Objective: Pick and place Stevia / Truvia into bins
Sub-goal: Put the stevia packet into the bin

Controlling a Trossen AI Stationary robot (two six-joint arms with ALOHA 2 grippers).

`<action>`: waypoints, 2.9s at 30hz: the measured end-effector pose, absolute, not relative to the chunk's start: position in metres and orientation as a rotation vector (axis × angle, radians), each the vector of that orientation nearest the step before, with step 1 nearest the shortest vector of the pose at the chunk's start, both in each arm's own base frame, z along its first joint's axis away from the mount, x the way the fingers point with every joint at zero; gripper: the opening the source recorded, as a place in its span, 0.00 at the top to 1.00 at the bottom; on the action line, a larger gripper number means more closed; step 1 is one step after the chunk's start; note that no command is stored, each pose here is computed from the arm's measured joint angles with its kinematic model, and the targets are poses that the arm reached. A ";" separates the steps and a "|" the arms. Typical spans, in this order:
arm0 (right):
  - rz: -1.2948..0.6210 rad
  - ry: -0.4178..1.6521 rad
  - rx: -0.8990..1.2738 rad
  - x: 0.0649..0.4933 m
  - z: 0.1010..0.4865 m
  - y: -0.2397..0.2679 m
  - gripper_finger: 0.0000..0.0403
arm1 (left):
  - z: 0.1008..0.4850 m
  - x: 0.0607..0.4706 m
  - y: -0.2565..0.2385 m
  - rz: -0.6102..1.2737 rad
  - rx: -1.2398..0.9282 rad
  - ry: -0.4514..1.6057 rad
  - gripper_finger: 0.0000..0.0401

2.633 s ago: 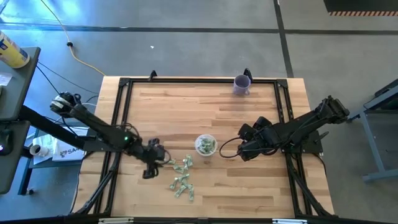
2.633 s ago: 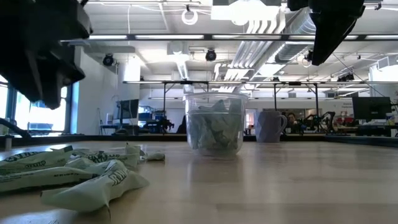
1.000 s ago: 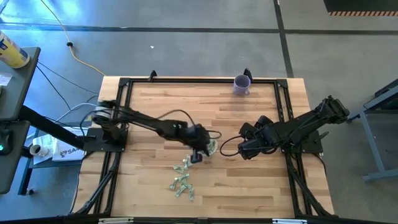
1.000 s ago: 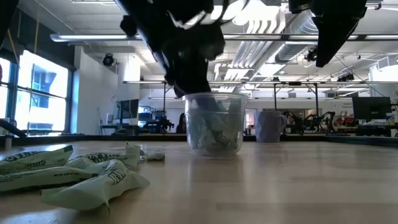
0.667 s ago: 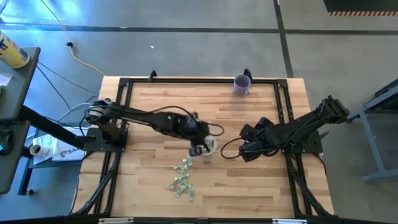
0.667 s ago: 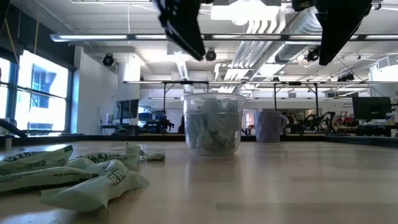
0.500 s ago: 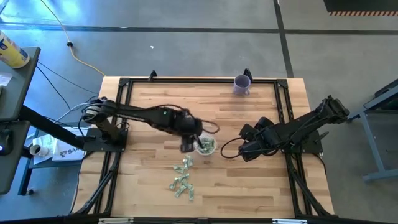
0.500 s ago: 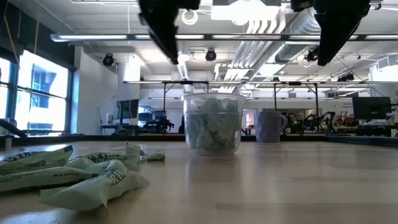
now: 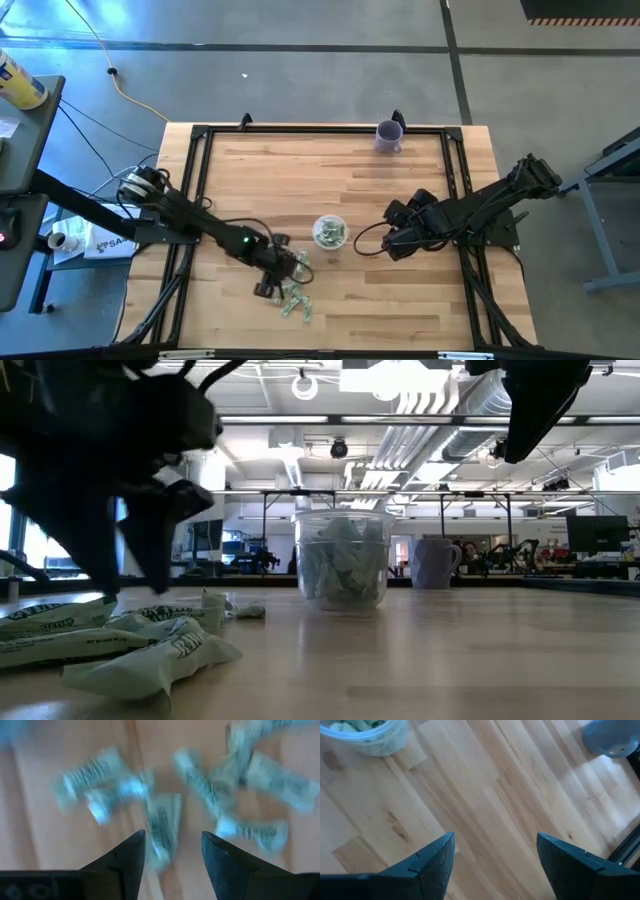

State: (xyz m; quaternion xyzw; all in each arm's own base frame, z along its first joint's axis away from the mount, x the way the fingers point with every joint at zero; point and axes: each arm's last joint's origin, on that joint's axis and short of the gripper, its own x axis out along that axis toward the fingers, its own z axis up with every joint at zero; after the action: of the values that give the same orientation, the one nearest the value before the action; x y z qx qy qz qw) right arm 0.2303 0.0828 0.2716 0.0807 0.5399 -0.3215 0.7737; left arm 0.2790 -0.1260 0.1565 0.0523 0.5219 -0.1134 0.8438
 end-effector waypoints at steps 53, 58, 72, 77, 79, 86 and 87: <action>-0.725 1.199 0.171 0.226 0.271 0.083 0.33 | 0.322 0.314 -0.025 0.133 -0.050 0.959 0.34; -0.726 1.196 0.167 0.226 0.271 0.083 0.33 | 0.261 0.299 -0.038 0.162 -0.262 1.180 0.33; -0.167 0.778 0.437 0.270 0.319 0.107 0.33 | 0.225 0.288 -0.081 0.241 -0.444 1.099 0.58; 0.036 0.448 0.499 0.264 0.312 0.098 0.33 | 0.230 0.286 -0.079 0.277 -0.440 1.058 0.62; 0.211 0.374 0.523 0.265 0.298 0.083 0.33 | 0.231 0.285 -0.078 0.282 -0.438 1.049 0.62; 0.241 0.296 0.430 0.229 0.300 0.011 0.33 | 0.232 0.288 -0.078 0.308 -0.448 0.998 0.62; 0.207 0.302 0.425 0.222 0.298 0.005 0.33 | 0.229 0.288 -0.078 0.313 -0.444 1.009 0.62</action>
State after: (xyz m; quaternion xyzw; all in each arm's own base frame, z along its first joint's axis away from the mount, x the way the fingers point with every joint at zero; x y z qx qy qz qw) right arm 0.2222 0.0047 0.2978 0.2095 0.1488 0.1023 0.9610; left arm 0.2876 -0.0776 0.2289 -0.2098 0.4773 0.1483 0.8403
